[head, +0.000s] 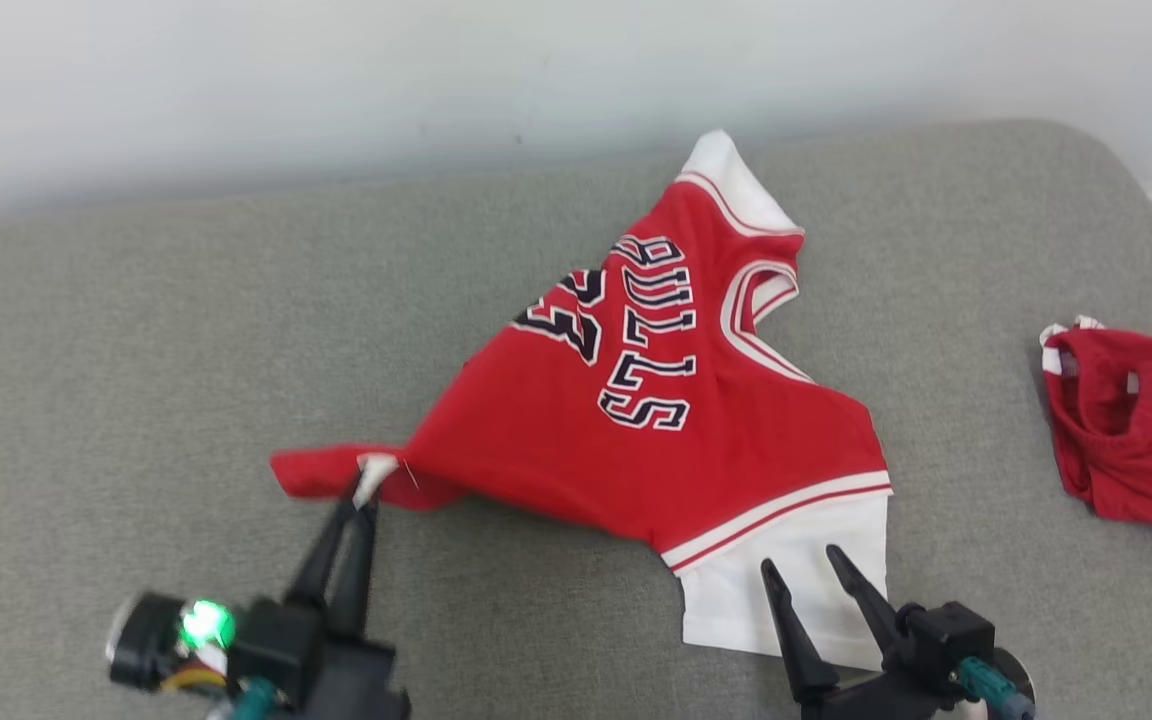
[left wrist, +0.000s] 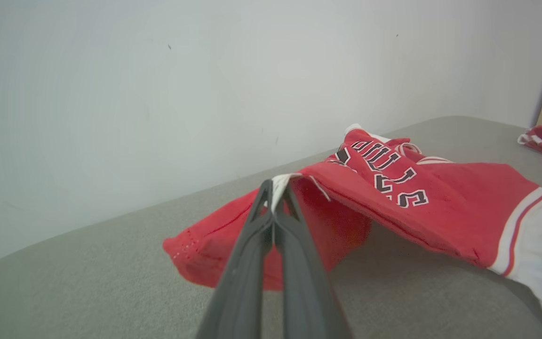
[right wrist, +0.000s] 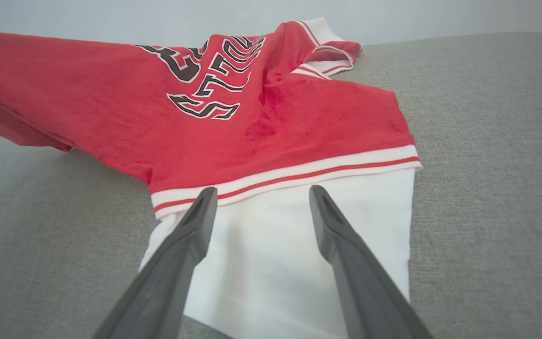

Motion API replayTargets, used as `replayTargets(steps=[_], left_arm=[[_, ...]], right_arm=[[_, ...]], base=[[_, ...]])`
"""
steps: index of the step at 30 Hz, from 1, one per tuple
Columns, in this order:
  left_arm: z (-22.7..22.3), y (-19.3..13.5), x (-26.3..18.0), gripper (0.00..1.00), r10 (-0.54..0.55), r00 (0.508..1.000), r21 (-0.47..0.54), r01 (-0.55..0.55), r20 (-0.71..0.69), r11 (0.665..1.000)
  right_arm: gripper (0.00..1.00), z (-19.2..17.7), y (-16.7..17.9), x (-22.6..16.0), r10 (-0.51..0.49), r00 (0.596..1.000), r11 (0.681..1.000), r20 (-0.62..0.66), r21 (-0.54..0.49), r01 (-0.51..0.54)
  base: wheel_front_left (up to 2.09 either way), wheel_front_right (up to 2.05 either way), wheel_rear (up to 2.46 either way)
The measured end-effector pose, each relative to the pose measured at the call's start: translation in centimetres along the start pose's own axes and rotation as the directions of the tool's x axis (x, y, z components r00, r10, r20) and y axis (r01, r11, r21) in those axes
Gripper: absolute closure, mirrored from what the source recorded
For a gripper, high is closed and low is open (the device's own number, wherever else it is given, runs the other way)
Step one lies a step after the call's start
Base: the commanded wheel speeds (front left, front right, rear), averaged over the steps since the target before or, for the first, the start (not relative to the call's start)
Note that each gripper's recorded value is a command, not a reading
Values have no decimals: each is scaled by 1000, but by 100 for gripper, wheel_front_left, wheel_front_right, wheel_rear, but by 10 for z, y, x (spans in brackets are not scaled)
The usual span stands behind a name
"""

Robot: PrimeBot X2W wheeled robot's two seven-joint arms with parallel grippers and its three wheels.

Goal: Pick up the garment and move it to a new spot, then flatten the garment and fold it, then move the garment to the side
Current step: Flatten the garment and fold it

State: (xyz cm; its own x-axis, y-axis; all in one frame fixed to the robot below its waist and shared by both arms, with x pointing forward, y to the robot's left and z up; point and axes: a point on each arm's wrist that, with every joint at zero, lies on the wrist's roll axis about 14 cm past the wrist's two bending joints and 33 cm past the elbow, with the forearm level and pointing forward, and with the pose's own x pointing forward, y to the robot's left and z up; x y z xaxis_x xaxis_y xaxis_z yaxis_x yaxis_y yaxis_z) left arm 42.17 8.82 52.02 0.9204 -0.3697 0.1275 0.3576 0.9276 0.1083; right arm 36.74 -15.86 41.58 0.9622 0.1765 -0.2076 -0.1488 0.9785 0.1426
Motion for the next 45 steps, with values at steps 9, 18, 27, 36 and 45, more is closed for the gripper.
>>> replayTargets(steps=[9, 18, 27, 36, 45], left_arm=[[-92, -30, -89, 79, -19, 942, -97, -14, -336, 995], [-108, -16, -106, 0, 77, 915, -132, -140, -397, 981], [-60, 28, -83, 0, 224, 946, -112, -255, -235, 961], [-47, 36, -85, 0, 253, 948, -121, -280, -195, 952], [-41, 47, -97, 0, 296, 938, -113, -318, -180, 941]], right_arm=[[0, 1, 10, -14, 13, 1000, 1000, 12, 9, -13], [0, 12, 9, -14, 10, 999, 1000, 49, 7, -10], [0, 54, 1, -16, -36, 982, 999, 187, 10, 35], [0, 70, -14, -29, -99, 964, 995, 247, 3, 101], [0, 66, -20, -44, -133, 960, 991, 248, 2, 136]], base=[[0, 0, 0], [0, 0, 0], [0, 0, 0], [0, 0, 0], [0, 0, 0]])
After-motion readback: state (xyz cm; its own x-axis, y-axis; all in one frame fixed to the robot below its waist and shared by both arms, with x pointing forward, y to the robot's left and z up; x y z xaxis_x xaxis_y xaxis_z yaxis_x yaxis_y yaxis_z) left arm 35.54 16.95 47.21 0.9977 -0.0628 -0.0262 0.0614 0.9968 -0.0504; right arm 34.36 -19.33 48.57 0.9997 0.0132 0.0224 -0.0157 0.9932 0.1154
